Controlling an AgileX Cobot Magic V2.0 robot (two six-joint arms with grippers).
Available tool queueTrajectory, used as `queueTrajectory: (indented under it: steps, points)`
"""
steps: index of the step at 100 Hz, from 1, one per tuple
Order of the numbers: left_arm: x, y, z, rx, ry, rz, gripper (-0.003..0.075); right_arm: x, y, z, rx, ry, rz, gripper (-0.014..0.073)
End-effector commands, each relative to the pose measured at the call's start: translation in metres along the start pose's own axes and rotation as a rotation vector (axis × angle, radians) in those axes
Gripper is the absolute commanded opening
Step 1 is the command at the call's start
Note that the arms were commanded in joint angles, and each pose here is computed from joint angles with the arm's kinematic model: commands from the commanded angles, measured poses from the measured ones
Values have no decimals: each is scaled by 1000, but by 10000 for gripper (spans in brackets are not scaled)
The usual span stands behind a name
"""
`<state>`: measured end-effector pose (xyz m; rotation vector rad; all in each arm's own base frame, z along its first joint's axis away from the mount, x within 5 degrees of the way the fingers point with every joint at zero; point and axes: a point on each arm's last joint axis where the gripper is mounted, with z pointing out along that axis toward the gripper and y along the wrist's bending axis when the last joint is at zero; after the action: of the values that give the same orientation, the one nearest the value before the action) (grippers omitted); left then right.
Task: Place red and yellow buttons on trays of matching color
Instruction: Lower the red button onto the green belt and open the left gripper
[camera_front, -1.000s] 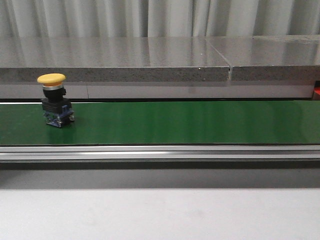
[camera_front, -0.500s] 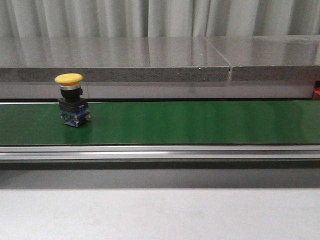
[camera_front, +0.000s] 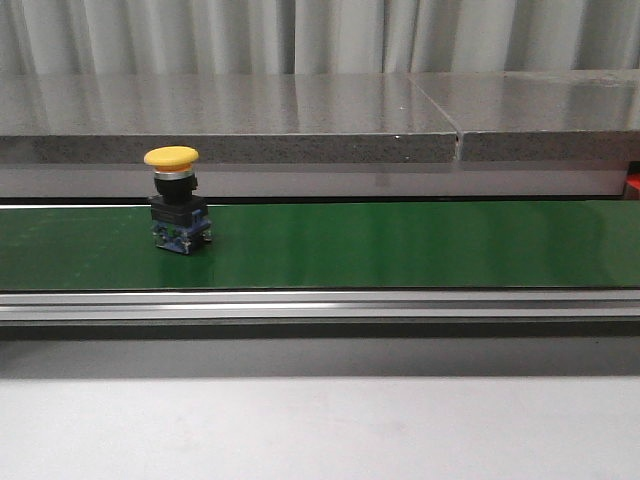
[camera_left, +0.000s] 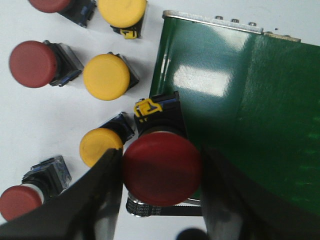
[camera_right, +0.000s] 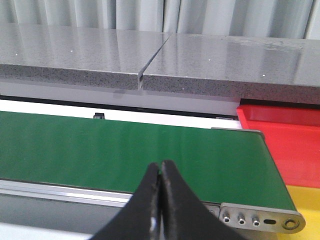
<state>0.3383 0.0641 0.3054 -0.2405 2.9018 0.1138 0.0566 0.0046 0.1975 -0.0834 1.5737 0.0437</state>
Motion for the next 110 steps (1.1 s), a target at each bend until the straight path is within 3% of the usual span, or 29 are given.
queueTrajectory:
  steps: [1, 21, 28, 40, 50, 69, 95, 105, 110]
  points:
    - [-4, -7, -10, 8, -42, 14, 100, -14, -1, -2, 12, -109, -17, -66]
    - [-6, -11, 1, 21, -3, 29, 125, -14, -1, -2, 12, -109, -17, -66]
    - [-5, -13, 1, 36, 5, 57, 206, -14, -1, -2, 12, -109, -17, -66]
    - [-5, -14, 1, 54, 9, 62, 422, -14, -1, -2, 12, -109, -17, -66]
    - [-6, -16, -2, 71, 0, 58, 496, -14, -1, -2, 12, -109, -17, -66]
    - [-9, -26, -35, 174, -141, 79, 494, -14, -1, -2, 12, -109, -17, -66]
    - [9, -56, -87, 206, -317, 201, 481, -14, -1, -2, 12, -109, -17, -66]
    - [22, -72, -105, 232, -381, 258, 363, -14, -1, -2, 12, -109, -17, -66]
    - [31, -81, -114, 247, -410, 290, 253, -14, -1, -2, 12, -109, -17, -66]
